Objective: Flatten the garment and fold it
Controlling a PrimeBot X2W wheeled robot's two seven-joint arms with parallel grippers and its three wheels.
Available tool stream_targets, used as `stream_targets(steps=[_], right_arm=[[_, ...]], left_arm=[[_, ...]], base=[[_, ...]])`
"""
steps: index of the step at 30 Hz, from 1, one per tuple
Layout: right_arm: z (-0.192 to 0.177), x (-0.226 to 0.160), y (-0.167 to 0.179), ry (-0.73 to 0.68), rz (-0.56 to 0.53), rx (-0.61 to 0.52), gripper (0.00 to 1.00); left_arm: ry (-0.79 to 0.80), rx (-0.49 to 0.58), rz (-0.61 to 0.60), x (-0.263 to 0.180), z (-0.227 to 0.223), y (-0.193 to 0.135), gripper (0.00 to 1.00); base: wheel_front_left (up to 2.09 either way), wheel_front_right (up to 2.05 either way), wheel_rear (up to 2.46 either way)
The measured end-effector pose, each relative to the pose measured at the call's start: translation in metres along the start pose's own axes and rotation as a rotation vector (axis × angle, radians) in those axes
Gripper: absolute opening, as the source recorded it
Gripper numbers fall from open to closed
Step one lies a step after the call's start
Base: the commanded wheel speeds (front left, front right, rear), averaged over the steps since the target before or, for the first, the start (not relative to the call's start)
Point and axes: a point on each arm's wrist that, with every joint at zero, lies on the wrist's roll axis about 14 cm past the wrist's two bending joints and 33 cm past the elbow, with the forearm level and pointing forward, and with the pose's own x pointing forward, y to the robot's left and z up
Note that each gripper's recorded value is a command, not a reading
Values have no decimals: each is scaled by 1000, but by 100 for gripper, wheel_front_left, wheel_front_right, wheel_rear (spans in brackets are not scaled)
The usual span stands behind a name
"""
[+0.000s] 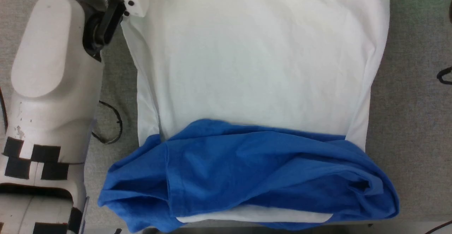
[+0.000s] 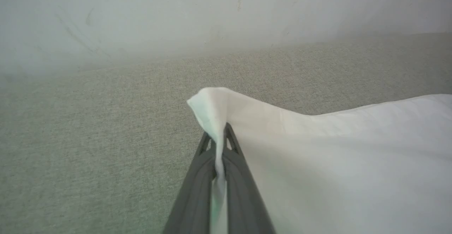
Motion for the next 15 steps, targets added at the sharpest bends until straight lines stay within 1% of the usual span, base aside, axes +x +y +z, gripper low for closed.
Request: stream_targets(steps=[1,2,5,7,12,15], right_arm=[[0,-1,1,18,-1,-1,2],[0,-2,1,31,-1,2,0],[-2,-5,2,40,-9,-15,0],[0,-8,3,11,-13,-33,0],[17,-27,-2,-151,-51,-96,0],[40,-49,-3,-269,-67,-114,0]], left_arm=[[0,-2,-1,0,0,0,0],[-1,-4,-1,0,1,0,0],[-9,-10,-2,-2,5,0,0],[-24,-15,0,-5,10,1,0],[-72,-3,16,-16,28,7,0],[-120,4,26,-25,45,10,0]], base=[[0,0,0],[0,0,0],[0,0,0],[0,0,0],[0,0,0],[0,0,0]])
